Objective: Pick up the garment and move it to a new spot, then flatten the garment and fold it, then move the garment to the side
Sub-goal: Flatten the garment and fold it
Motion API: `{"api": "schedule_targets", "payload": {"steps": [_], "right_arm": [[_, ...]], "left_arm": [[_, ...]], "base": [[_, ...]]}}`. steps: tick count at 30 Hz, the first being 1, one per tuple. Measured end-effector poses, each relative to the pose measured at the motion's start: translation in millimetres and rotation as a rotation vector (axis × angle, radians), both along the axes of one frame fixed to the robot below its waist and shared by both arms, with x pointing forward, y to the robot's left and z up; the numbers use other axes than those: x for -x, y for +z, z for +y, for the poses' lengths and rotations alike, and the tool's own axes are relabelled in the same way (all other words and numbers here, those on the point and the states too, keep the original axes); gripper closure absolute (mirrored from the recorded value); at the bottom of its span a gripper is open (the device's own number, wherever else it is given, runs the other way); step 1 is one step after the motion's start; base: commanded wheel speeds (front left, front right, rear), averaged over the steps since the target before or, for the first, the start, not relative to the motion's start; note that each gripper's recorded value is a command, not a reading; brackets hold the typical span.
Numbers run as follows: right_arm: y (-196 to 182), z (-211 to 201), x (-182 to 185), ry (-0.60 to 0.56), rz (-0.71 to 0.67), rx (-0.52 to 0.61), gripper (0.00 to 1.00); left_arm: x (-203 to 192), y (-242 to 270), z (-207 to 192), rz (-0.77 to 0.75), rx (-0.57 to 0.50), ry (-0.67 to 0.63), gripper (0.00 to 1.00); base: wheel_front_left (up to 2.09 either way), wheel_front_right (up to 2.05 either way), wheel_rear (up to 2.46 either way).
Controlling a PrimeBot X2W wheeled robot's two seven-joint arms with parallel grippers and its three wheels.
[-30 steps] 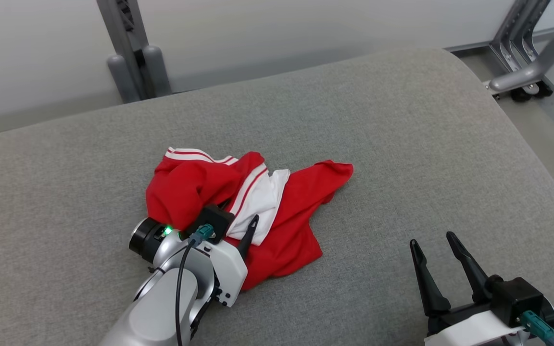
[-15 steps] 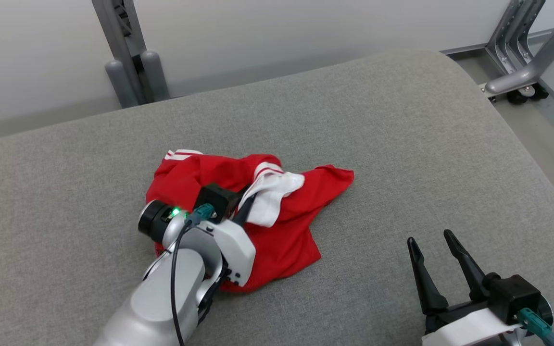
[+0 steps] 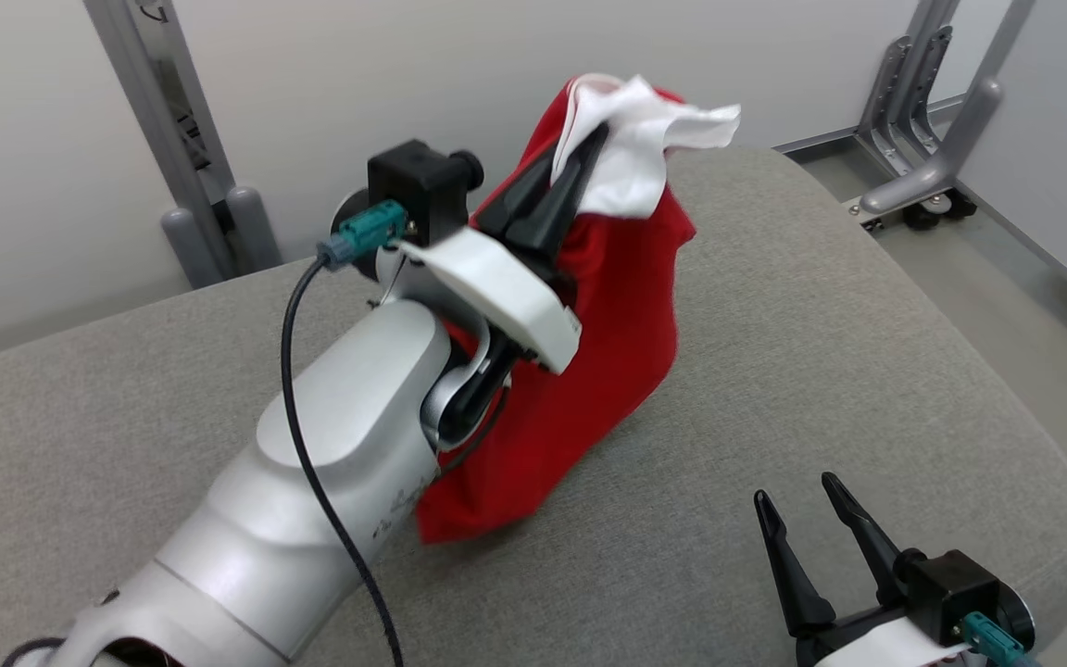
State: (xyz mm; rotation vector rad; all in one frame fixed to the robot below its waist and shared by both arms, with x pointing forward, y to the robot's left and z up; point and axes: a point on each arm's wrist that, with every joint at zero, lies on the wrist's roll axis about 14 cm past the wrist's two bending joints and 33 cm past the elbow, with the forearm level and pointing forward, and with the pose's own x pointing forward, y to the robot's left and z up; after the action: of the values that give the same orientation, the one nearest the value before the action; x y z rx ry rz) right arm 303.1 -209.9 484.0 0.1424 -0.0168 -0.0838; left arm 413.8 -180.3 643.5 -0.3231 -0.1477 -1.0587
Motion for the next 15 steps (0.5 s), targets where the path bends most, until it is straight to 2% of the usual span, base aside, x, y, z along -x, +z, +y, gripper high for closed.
{"api": "schedule_targets", "payload": {"steps": [7,10,15], "right_arm": [[3,-13,14,-0.052,-0.011,0.007,0.0],[4,-18,14,-0.065,-0.012,0.007,0.0],[-4,-16,13,-0.058,0.01,-0.002,0.0]], "left_arm": [[33,114,-22,-0.222,0.201,-0.077,1.0],[51,83,-26,-0.197,0.164,-0.145,1.0],[61,-3,-6,-0.07,0.051,-0.124,1.0]], "base": [[0.0,0.0,0.0],[0.0,0.0,0.0],[0.0,0.0,0.0]]}}
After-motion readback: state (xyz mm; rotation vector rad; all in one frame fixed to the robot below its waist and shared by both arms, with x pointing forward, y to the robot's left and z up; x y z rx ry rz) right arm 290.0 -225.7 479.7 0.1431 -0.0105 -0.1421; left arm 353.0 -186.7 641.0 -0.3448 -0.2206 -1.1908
